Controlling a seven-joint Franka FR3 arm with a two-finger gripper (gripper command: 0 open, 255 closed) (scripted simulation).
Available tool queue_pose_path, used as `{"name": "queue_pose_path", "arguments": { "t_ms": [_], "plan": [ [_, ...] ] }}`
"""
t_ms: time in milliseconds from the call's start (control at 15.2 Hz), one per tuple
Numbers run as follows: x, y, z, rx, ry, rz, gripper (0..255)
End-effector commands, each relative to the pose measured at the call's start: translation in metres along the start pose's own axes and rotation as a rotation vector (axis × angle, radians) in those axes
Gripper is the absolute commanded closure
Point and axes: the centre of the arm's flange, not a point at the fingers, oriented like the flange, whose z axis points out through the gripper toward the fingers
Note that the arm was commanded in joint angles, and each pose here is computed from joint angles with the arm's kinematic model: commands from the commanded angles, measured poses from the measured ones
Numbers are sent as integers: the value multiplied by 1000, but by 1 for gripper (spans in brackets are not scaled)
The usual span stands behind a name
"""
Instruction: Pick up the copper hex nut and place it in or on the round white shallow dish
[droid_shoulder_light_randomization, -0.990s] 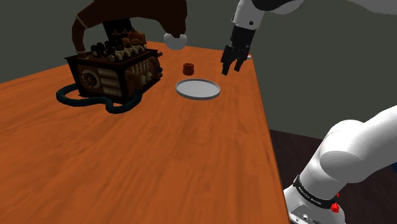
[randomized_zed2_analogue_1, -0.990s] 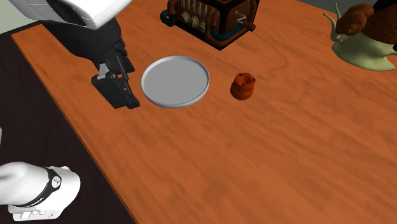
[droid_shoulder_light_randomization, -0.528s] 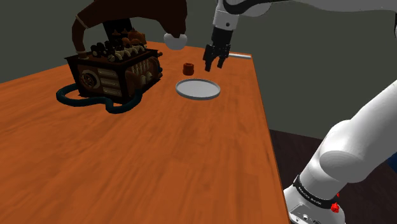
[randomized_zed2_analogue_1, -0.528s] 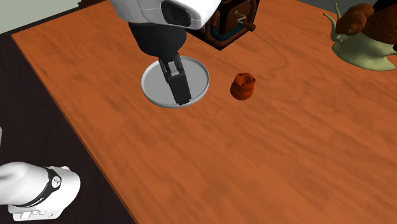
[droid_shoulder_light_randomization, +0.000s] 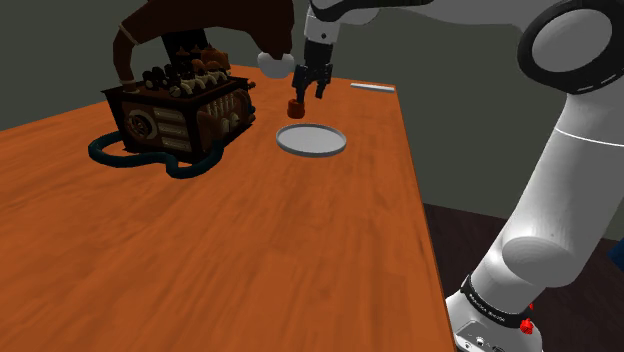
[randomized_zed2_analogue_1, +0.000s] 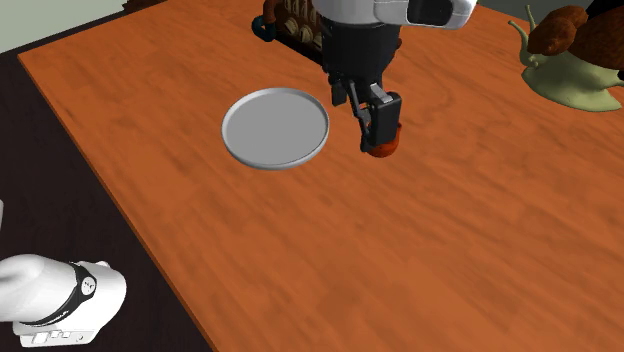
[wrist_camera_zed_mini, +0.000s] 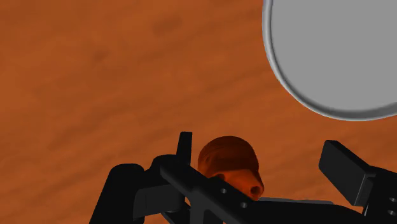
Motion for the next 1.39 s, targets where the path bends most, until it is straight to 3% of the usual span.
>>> {"name": "queue_pose_path", "arguments": {
  "t_ms": [0,132,660,1188,1254,1320],
  "plan": [
    [25,3,4,-2,0,-11,0],
    [51,6,9,-5,0,-21,0],
    [53,6,49,-5,0,-22,0],
    [53,6,49,-5,0,-22,0],
    [53,6,49,-5,0,-22,255],
    [53,6,49,-5,0,-22,255]
  ]
}}
